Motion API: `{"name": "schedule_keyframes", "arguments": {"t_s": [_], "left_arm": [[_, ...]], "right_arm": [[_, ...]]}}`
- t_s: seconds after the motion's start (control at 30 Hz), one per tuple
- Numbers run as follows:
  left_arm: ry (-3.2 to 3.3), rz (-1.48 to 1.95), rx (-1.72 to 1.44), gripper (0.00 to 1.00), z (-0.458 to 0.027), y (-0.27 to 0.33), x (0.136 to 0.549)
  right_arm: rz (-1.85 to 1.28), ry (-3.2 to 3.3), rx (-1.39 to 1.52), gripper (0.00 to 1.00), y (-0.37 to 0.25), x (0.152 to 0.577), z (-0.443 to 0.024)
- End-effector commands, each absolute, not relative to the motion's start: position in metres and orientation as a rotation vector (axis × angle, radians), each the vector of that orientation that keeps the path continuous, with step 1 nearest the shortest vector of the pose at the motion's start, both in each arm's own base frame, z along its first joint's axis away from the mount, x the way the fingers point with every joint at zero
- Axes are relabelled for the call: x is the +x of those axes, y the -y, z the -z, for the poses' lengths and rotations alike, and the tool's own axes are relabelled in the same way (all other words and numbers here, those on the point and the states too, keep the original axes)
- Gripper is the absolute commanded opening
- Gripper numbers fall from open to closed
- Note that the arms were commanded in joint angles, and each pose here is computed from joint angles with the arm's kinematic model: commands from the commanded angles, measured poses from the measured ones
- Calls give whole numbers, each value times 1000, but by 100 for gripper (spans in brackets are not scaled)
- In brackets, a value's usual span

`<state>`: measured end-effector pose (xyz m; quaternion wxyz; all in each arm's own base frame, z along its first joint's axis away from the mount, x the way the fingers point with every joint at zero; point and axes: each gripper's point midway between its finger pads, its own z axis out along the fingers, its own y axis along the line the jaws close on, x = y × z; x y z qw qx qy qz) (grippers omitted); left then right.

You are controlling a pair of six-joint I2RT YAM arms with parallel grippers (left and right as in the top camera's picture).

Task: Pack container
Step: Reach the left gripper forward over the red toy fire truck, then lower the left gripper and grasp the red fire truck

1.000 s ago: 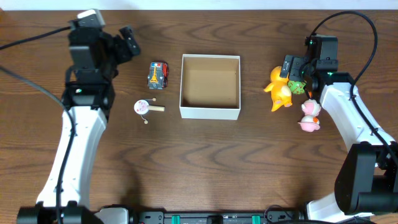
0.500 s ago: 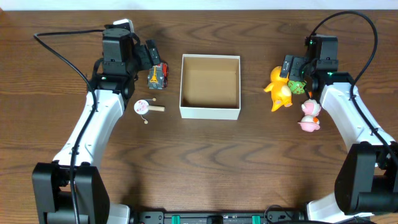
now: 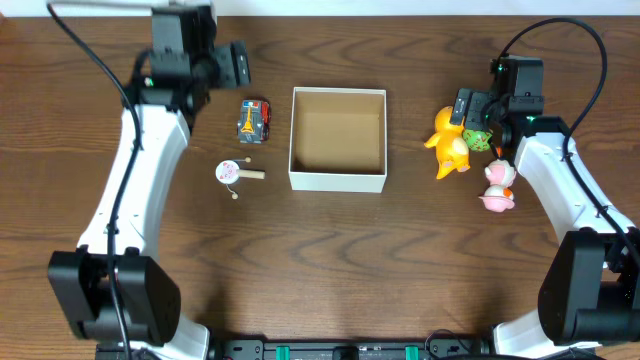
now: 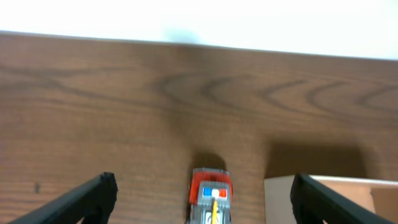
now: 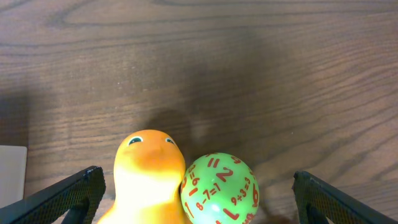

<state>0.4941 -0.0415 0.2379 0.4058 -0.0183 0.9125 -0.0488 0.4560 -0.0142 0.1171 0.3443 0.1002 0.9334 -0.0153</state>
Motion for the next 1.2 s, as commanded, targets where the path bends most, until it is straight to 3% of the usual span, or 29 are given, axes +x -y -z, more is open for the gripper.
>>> {"name": "schedule_keyframes", "arguments": {"t_s": [0.0, 0.17, 0.33, 0.53, 0.73, 0.83, 1.17], "left_arm": [[-2287, 87, -12, 85, -262, 38, 509], [-2358, 84, -18, 77, -266, 39, 518], [-2538, 72, -19, 67, -225, 39, 511], [-2750, 141, -13, 67, -166, 48, 493], [-2791, 134, -14, 68, -138, 49, 500], [-2824, 132, -11, 76, -125, 50, 498], [-2924, 124, -11, 76, -79, 52, 495]], "right_arm": [[39, -2403, 291, 99, 18, 461, -124], [39, -2403, 291, 99, 18, 461, -124], [39, -2403, 291, 99, 18, 461, -124], [39, -2403, 291, 99, 18, 461, -124], [39, -2403, 291, 99, 18, 461, -124], [39, -2403, 291, 99, 18, 461, -124], [39, -2403, 291, 99, 18, 461, -124]]}}
